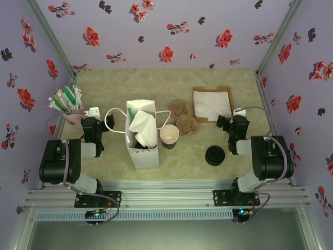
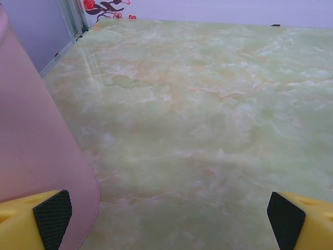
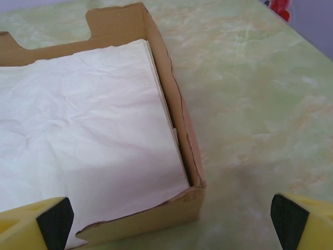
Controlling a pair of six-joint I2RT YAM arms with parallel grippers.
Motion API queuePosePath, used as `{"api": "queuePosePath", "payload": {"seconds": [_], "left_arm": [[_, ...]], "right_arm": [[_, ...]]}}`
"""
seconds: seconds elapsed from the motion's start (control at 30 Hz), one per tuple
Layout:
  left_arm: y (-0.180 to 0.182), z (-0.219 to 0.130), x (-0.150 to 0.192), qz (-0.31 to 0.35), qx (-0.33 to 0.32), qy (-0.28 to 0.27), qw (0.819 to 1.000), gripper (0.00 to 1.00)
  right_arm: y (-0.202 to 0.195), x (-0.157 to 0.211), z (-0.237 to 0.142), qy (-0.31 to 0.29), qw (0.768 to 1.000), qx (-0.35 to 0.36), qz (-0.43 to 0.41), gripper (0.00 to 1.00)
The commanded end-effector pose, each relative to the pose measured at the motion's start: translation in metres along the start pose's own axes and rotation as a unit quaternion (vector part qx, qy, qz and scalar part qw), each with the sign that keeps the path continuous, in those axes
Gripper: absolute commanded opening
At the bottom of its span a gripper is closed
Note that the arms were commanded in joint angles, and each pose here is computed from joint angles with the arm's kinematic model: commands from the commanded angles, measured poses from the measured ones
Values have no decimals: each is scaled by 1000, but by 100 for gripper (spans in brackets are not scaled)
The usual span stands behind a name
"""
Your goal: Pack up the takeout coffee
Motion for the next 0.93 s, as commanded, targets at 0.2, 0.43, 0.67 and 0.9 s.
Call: {"api": "queuePosePath", "payload": {"seconds": [0.2,0.43,0.67,0.9], "left_arm": [[2,6,-5,12,-4,-3,1000,99],[2,5,-4,13,-3,-2,1000,99],[2,5,-5,13,-3,-3,1000,99],[2,5,-5,13,-3,-3,1000,99]], "right_arm": [[1,-17,0,-43,999,8,-1,99],[1,-16,0,-43,999,7,-1,99],[1,-16,1,-41,999,7,-2,99],[1,-16,0,-40,999,5,-2,99]]}}
Point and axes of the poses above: each hand's point on the last joint's axis, 136 mm out from that joint toward the fingers, its own z axis out along the fingers, its own y axis along the line the jaws close on, x = y × z, the point moved 7 cm from there along -z, back along the fingers, and after that the axes turned 12 degrees about z, right-handed, at the moved point
